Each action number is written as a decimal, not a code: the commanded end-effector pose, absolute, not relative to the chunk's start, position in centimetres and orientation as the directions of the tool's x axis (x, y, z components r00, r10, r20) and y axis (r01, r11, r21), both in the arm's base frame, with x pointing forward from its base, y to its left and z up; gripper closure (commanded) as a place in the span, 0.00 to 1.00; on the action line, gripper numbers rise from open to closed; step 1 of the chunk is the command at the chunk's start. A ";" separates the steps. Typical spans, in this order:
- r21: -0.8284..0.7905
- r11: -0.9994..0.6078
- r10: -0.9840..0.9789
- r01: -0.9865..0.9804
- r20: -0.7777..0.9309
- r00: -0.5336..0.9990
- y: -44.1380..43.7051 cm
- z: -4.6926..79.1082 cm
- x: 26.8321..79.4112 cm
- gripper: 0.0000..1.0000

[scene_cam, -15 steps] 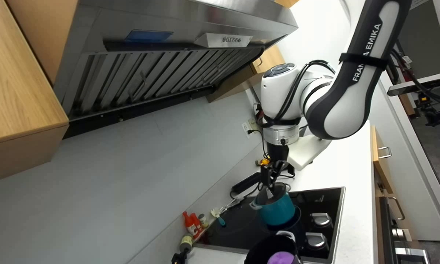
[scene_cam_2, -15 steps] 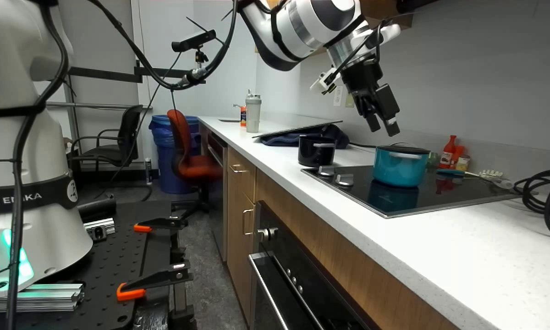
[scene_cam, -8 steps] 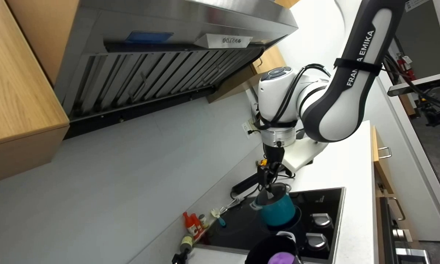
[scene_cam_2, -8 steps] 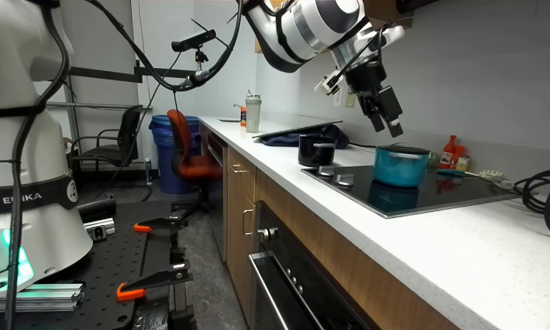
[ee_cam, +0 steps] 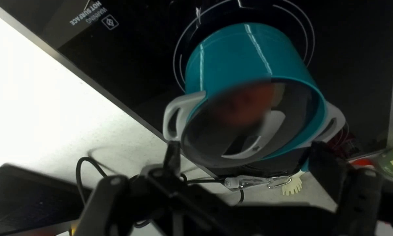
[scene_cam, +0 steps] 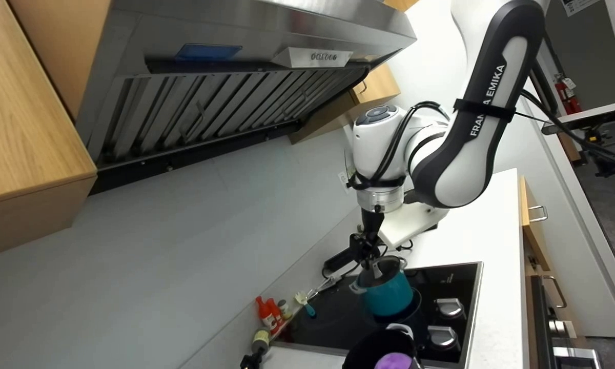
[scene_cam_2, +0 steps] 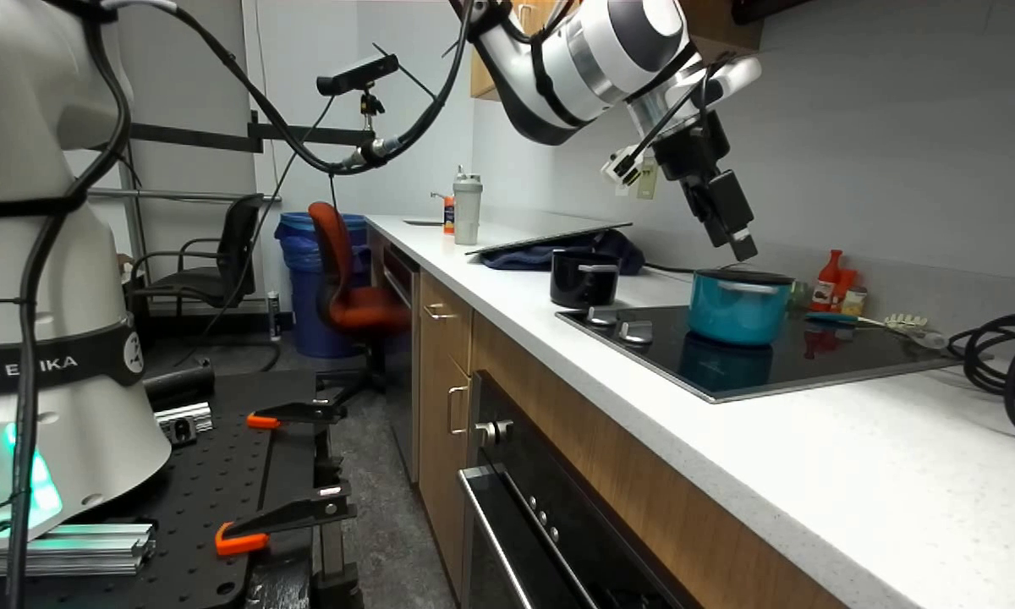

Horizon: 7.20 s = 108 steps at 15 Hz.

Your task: Move the black lid from the blue pot to the black pot

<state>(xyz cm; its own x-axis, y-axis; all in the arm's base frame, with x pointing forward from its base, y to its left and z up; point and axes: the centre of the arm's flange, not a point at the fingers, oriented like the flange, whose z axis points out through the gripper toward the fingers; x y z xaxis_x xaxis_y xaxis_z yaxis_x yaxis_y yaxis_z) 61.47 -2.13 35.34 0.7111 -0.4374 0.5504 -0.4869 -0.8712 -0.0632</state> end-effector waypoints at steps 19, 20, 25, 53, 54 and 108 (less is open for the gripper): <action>-0.005 -0.802 -0.498 -0.597 0.556 0.665 -1.2 33.3 66.1 0.18; 0.004 -0.801 -0.497 -0.599 0.553 0.668 -1.3 33.3 66.2 0.26; 0.029 -0.786 -0.501 -0.618 0.555 0.664 -1.7 33.8 66.6 0.64; -0.066 -0.922 -0.350 -0.381 0.563 0.749 7.0 38.8 65.2 0.96; -0.071 -0.930 -0.337 -0.361 0.558 0.758 7.6 38.9 65.1 0.96; -0.069 -0.998 -0.032 0.003 0.501 0.865 15.5 35.9 57.1 0.96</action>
<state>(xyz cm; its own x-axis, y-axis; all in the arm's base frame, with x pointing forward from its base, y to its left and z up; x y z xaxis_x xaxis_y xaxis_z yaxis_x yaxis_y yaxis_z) 56.12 15.77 35.87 0.8780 -0.0369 0.4773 -0.0124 -0.9984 -0.0544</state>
